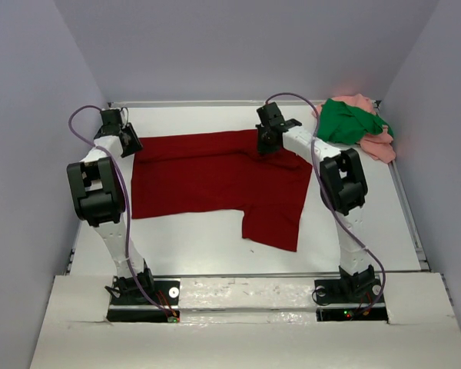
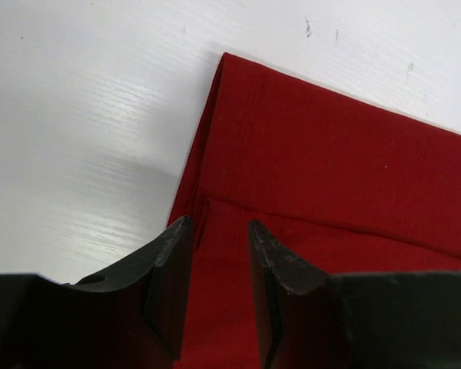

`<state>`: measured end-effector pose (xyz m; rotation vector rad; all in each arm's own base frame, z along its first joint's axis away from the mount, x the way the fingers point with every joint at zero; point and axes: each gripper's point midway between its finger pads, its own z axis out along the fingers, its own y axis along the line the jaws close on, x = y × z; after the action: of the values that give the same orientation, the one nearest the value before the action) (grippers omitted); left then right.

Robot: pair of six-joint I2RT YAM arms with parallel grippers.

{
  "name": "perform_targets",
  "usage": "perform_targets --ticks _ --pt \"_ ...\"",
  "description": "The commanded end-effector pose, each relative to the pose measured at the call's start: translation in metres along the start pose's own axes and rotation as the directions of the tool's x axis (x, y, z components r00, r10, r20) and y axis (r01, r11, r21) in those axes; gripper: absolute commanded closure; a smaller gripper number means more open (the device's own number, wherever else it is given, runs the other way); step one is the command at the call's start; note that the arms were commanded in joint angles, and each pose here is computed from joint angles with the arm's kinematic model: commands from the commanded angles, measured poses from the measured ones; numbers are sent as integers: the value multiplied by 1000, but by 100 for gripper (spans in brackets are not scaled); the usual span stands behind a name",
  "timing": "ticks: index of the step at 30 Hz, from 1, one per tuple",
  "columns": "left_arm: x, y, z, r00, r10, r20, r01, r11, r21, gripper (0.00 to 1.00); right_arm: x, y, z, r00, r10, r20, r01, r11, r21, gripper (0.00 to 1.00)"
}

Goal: Fold and stack the t-shirts
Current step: Fold the flattened tshirt in 1/3 of the way

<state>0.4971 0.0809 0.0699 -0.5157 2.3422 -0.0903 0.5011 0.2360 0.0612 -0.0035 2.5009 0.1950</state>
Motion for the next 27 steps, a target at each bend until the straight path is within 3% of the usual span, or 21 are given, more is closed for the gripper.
perform_targets --ticks 1,14,15,16,20,23,27 --pt "-15 -9 -5 999 17 42 -18 1000 20 57 -19 24 -35 997 38 61 -32 996 -85 100" --pt "-17 -8 -4 998 33 48 -34 999 8 57 31 29 -51 992 111 -68 -119 985 -124 100" --pt "-16 -7 -4 998 33 47 -33 999 8 57 37 33 -52 992 104 -78 -113 985 -128 93" --pt "-17 -8 -4 998 36 50 -37 999 8 56 47 41 -55 987 98 -124 -119 977 -175 79" --pt "-18 -9 -5 998 39 51 -39 999 10 56 51 56 -72 985 67 -158 -105 962 -252 47" --pt "-19 -10 -7 998 45 53 -45 999 13 56 28 59 -96 995 29 -99 -55 960 -276 31" --pt "-19 -10 -7 997 53 53 -53 999 -1 56 -19 56 -126 999 -15 38 24 971 -239 25"
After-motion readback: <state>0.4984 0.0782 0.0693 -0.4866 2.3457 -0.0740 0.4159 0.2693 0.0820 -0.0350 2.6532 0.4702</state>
